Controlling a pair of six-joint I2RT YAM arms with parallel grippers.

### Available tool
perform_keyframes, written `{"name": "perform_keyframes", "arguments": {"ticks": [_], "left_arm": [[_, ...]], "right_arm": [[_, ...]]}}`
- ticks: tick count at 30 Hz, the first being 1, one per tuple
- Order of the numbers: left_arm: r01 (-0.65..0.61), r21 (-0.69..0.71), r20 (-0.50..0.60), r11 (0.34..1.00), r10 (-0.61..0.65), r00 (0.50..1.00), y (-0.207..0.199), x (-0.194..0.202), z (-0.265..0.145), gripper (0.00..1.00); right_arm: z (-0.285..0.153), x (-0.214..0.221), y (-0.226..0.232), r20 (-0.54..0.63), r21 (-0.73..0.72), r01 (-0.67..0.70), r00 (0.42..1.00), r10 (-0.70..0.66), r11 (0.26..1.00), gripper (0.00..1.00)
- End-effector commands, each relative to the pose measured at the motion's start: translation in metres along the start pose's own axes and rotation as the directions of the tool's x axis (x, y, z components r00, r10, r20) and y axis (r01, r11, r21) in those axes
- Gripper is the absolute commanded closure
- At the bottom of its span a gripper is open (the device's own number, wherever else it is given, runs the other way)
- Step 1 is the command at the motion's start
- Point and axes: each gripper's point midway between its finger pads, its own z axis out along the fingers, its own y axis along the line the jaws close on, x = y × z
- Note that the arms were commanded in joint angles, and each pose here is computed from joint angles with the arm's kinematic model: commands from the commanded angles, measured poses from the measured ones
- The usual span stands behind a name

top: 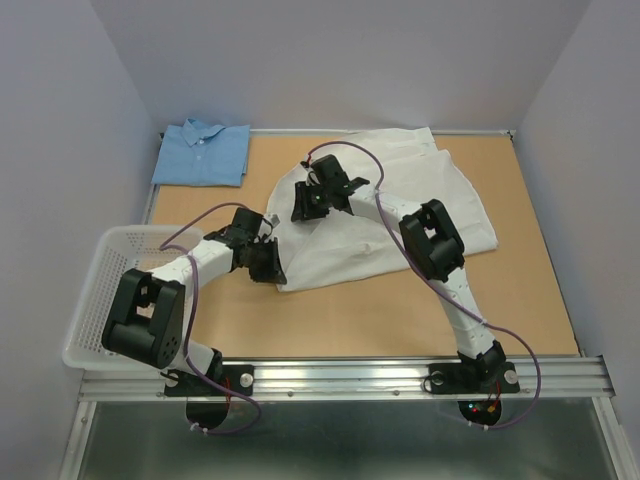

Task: Fold and stack the long sleeve shirts
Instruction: Fold the shirt

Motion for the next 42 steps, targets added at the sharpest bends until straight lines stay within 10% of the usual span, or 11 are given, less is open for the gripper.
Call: {"name": "perform_keyframes", "arguments": {"ticks": [1, 15, 27, 42], "left_arm": [[0.024, -0.043, -0.020, 0.999, -0.025, 0.999, 0.009, 0.012, 0.001, 1.00], [-0.005, -0.030, 0.374, 1.000, 0.016, 0.927, -0.036, -0.085, -0.072, 0.31], [-0.157, 0.242, 0.176, 0.957, 0.116, 0.977, -0.127, -0.027, -0.022, 0.56], [-0.092, 0.116, 0.074, 0.989, 0.084, 0.994, -0.079, -0.012, 0.049, 0.76]], "right_arm": [[0.002, 0.004, -0.017, -0.012, 0.082, 0.003, 1.000, -0.002, 0.997, 0.58], [-0.123, -0.086, -0.035, 0.212, 0.220, -0.093, 0.976, 0.045, 0.971, 0.28], [-0.332, 0.030, -0.184, 0.366, 0.240, -0.549, 0.815, 0.449, 0.801, 0.33], [-0.315, 0.088, -0.168, 0.336, -0.239, -0.666, 0.626, 0.704, 0.706, 0.53]]}}
